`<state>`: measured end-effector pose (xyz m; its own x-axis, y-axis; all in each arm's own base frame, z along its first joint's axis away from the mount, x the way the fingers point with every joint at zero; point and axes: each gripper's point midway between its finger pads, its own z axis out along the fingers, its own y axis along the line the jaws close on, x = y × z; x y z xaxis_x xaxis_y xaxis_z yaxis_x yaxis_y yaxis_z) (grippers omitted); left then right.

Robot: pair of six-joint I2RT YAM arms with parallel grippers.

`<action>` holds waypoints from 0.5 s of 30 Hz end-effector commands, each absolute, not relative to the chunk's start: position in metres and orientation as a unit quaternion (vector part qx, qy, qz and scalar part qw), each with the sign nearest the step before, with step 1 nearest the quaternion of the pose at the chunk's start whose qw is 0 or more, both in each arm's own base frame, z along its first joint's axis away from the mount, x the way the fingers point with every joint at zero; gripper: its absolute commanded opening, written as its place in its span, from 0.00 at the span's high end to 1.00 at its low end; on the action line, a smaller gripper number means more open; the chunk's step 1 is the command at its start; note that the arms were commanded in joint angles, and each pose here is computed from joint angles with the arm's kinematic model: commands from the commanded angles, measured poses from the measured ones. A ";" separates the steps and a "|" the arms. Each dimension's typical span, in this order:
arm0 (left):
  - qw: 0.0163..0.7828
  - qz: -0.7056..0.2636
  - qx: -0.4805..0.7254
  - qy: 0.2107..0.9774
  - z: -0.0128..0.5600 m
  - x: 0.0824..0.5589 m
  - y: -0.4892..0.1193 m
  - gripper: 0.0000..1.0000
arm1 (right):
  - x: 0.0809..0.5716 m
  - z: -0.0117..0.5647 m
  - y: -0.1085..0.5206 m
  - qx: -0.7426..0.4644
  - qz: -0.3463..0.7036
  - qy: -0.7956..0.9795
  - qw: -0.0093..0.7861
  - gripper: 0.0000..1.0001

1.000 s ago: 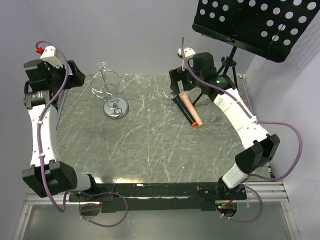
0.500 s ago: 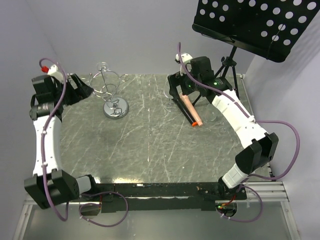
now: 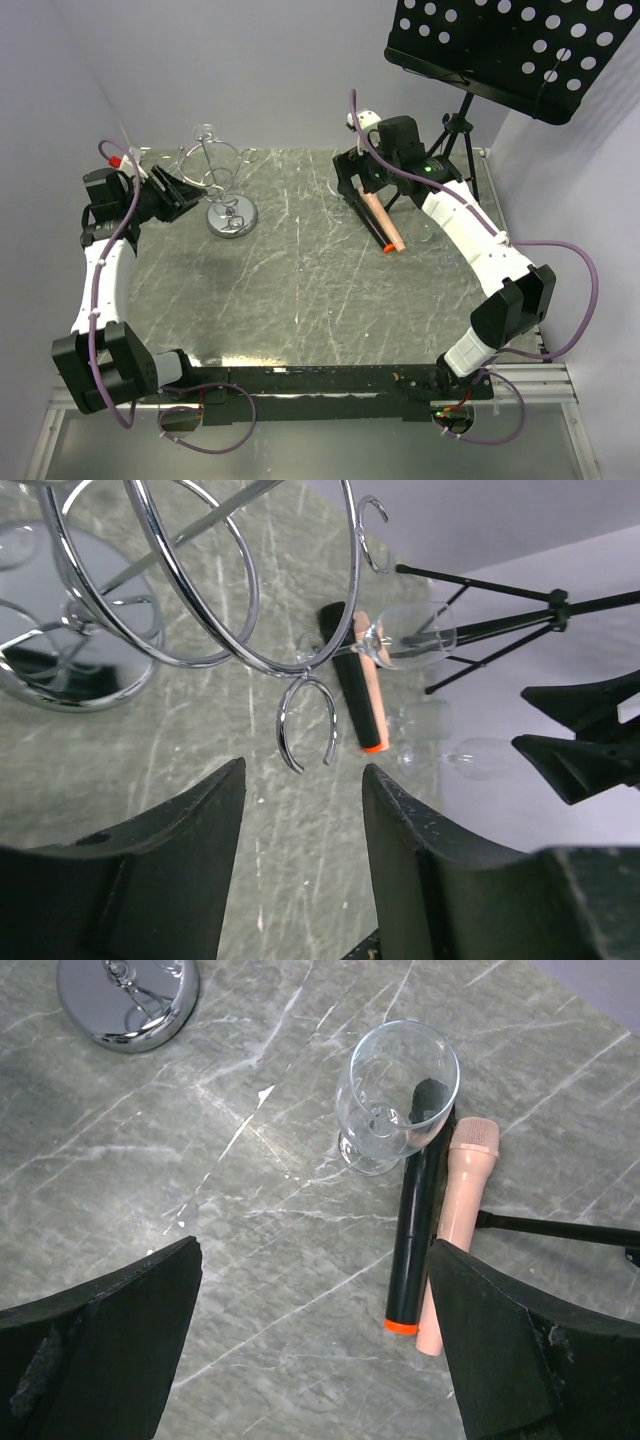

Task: Take the wine glass off the wine glass rack

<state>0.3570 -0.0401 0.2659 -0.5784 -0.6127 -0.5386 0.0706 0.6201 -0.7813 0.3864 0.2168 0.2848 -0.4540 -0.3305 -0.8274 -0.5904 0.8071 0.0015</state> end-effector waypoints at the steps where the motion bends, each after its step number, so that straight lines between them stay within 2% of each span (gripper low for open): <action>1: 0.429 -0.449 -0.158 0.768 0.275 0.364 -0.048 0.46 | 0.381 0.310 0.214 -0.280 0.139 0.820 0.479 0.00; 7: 0.416 -0.472 -0.161 0.760 0.265 0.369 -0.052 0.45 | 0.382 0.302 0.210 -0.281 0.128 0.824 0.475 0.00; 15: 0.422 -0.481 -0.145 0.754 0.264 0.379 -0.056 0.55 | 0.384 0.297 0.213 -0.287 0.125 0.825 0.470 0.00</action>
<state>0.3735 -0.0508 0.2504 -0.6124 -0.6459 -0.4558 0.1069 0.5037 -0.8573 0.3861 0.2117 0.2748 -0.4561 -0.3627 -0.8126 -0.5878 0.8084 -0.0309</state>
